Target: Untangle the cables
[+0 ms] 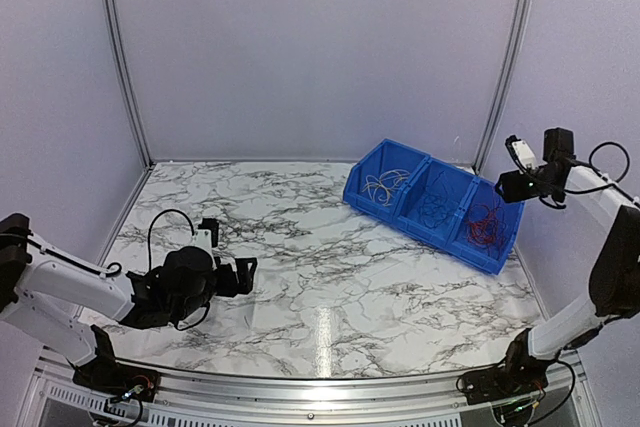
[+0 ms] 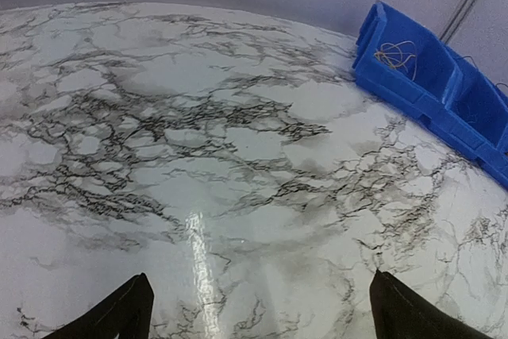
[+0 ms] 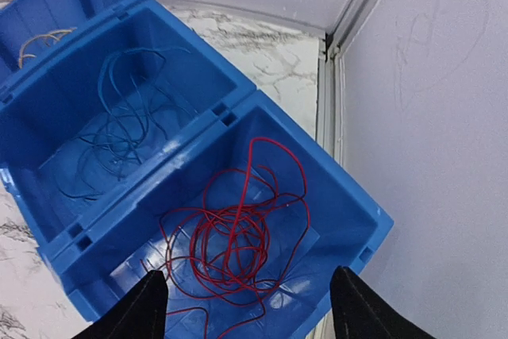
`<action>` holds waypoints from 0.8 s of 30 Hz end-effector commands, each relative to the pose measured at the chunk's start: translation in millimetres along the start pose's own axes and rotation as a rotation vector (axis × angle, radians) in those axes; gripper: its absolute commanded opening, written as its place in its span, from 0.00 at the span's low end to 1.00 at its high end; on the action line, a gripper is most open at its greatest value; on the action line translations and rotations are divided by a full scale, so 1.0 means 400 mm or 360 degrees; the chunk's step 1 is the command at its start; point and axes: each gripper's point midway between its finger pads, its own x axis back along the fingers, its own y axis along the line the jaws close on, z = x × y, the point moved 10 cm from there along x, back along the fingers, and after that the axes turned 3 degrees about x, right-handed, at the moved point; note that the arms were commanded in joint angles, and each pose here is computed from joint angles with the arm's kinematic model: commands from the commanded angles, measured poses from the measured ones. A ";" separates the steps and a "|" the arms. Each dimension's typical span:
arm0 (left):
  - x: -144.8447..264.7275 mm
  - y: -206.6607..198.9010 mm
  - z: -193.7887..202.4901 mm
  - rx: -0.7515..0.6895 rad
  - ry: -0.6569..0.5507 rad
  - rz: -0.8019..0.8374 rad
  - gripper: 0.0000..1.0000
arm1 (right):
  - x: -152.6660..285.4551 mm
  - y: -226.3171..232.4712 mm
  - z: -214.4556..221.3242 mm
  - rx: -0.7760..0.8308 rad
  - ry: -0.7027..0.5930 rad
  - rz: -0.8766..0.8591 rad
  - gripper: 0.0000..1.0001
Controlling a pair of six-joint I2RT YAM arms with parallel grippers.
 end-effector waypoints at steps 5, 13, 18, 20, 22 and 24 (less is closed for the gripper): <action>0.053 -0.102 -0.112 -0.0397 0.0000 0.0434 0.99 | 0.115 0.082 -0.065 0.0152 -0.0413 -0.0317 0.76; 0.139 -0.160 -0.268 -0.0745 -0.0215 0.0510 0.99 | 0.190 0.254 -0.138 0.0394 -0.0706 -0.0791 0.98; 0.172 -0.197 -0.418 -0.0673 -0.0314 0.0302 0.99 | 0.295 0.329 -0.229 0.0552 -0.1007 -0.0853 0.99; 0.173 -0.200 -0.478 -0.0593 -0.0312 0.0284 0.99 | 0.332 0.348 -0.256 0.0622 -0.1124 -0.0834 0.99; 0.155 -0.195 -0.511 -0.0611 -0.0267 0.0229 0.99 | 0.346 0.361 -0.273 0.0650 -0.1184 -0.0922 0.99; 0.133 -0.179 -0.521 -0.0672 -0.0279 0.0119 0.99 | 0.337 0.372 -0.277 0.0617 -0.1188 -0.1050 0.99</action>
